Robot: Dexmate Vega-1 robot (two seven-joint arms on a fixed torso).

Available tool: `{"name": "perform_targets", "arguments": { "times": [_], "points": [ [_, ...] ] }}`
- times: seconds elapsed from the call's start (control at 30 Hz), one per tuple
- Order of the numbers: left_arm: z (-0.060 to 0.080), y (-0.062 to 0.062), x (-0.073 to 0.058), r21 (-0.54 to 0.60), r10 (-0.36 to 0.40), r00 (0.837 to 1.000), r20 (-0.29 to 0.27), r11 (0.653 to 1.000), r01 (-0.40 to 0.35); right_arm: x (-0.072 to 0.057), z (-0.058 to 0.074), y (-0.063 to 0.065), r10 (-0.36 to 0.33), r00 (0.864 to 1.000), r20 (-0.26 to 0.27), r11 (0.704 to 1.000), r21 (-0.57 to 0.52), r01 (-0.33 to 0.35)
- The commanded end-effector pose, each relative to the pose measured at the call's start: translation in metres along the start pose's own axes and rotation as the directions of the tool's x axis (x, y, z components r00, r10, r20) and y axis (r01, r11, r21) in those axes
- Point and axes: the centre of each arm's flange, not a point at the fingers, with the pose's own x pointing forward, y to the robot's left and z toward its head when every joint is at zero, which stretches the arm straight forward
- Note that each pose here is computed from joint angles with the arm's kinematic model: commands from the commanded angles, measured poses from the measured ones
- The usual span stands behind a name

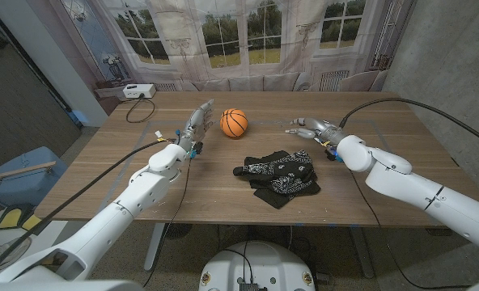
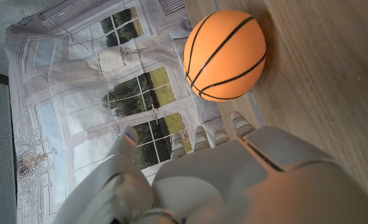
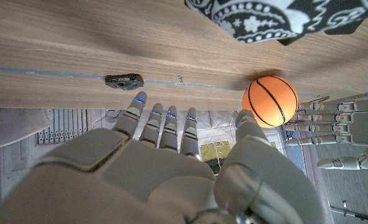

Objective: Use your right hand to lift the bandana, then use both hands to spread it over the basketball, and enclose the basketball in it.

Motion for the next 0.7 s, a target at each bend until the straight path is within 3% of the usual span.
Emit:
{"name": "perform_targets", "arguments": {
  "times": [0.03, 0.47, 0.7],
  "points": [
    [-0.005, 0.007, -0.006, -0.007, -0.001, 1.0, 0.007, 1.0, 0.001, -0.006, 0.023, 0.0, 0.055, 0.996, -0.073, 0.986, -0.156, -0.065],
    [-0.005, 0.011, -0.012, -0.006, -0.001, 1.0, 0.015, 1.0, 0.001, -0.003, 0.033, 0.008, 0.168, 0.963, -0.212, 0.937, -0.269, -0.223],
    [-0.004, 0.011, -0.011, -0.004, -0.008, 1.0, 0.016, 1.0, 0.008, -0.004, 0.033, 0.009, 0.192, 0.951, -0.242, 0.926, -0.278, -0.257]
  ]
}}
